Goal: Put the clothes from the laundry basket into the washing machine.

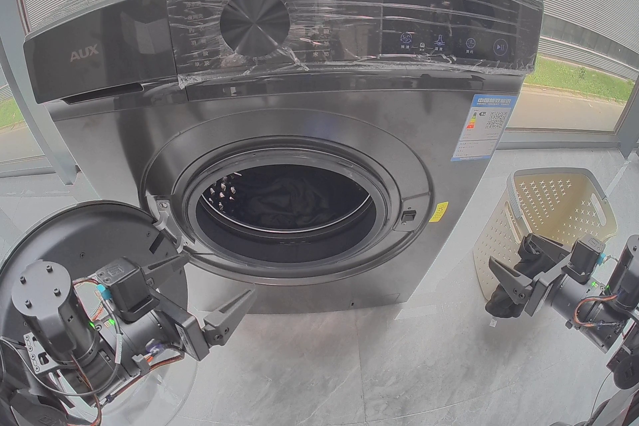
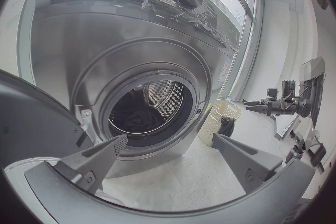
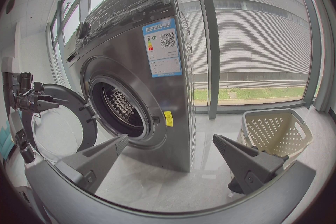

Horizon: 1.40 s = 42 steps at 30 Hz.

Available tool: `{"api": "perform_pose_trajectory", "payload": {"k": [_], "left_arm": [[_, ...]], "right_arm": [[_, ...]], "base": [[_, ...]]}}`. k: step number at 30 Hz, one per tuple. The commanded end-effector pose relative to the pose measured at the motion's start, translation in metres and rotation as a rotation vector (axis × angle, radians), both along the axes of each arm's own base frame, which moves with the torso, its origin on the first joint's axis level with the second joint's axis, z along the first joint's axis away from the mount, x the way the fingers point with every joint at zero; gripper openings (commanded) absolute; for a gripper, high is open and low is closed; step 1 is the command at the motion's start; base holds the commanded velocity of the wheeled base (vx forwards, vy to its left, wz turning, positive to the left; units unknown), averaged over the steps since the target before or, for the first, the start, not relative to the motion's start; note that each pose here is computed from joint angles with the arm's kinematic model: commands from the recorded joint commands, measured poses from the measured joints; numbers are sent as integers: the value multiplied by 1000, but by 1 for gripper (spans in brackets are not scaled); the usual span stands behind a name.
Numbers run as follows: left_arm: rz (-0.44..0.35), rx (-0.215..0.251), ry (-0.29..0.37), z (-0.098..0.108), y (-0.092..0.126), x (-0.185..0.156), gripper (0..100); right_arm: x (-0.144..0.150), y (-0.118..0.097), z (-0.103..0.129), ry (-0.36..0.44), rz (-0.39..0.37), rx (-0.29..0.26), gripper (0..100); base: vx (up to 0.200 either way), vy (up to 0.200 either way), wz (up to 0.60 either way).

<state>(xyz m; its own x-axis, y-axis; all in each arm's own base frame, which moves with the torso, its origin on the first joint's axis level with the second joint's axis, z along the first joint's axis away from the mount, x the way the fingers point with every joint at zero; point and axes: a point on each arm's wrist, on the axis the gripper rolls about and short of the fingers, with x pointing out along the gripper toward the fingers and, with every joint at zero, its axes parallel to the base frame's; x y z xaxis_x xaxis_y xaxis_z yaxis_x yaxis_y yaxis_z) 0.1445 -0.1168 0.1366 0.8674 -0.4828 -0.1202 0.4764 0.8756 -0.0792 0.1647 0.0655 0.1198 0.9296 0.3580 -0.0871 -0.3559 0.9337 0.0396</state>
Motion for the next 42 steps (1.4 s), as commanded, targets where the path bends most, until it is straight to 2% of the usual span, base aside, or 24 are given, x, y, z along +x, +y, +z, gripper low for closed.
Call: {"api": "perform_pose_trajectory", "payload": {"k": [1,6,11,13,15,19,23,32,35,36,37,42], "left_arm": [[38,22,-51,5,13,-9,100],[41,20,-60,4,21,-18,100],[96,55,-32,-7,34,-25,100],[104,45,-36,-7,36,-27,100],[132,16,-52,-3,44,-31,100],[150,-15,-106,6,53,-38,100],[158,-14,-97,7,63,-53,100],[161,-32,-133,0,97,-104,100],[171,-10,-126,-6,103,-114,100],[213,19,-124,-10,107,-117,100],[240,30,-125,-12,108,-118,100],[316,7,-170,-16,116,-129,100]], "right_arm": [[-19,-9,8,-6,-13,-3,100],[-37,-17,10,26,-53,-18,100],[-60,-30,11,57,-102,-27,100],[-64,-33,11,57,-108,-28,100],[-80,-39,12,43,-125,-26,100],[-101,-48,9,37,-146,-25,100],[-118,-54,8,-9,-174,-10,100],[-143,-64,8,-148,-292,16,100],[-151,-65,5,-171,-318,18,100],[-158,-66,4,-198,-347,14,100],[-162,-66,3,-208,-355,2,100],[-176,-64,-14,-222,-321,-16,100]], "base": [[-200,0,0],[-200,0,0],[-200,0,0],[-200,0,0],[-200,0,0],[-200,0,0],[-50,0,0],[0,0,0],[0,0,0],[0,0,0],[0,0,0],[0,0,0]]}}
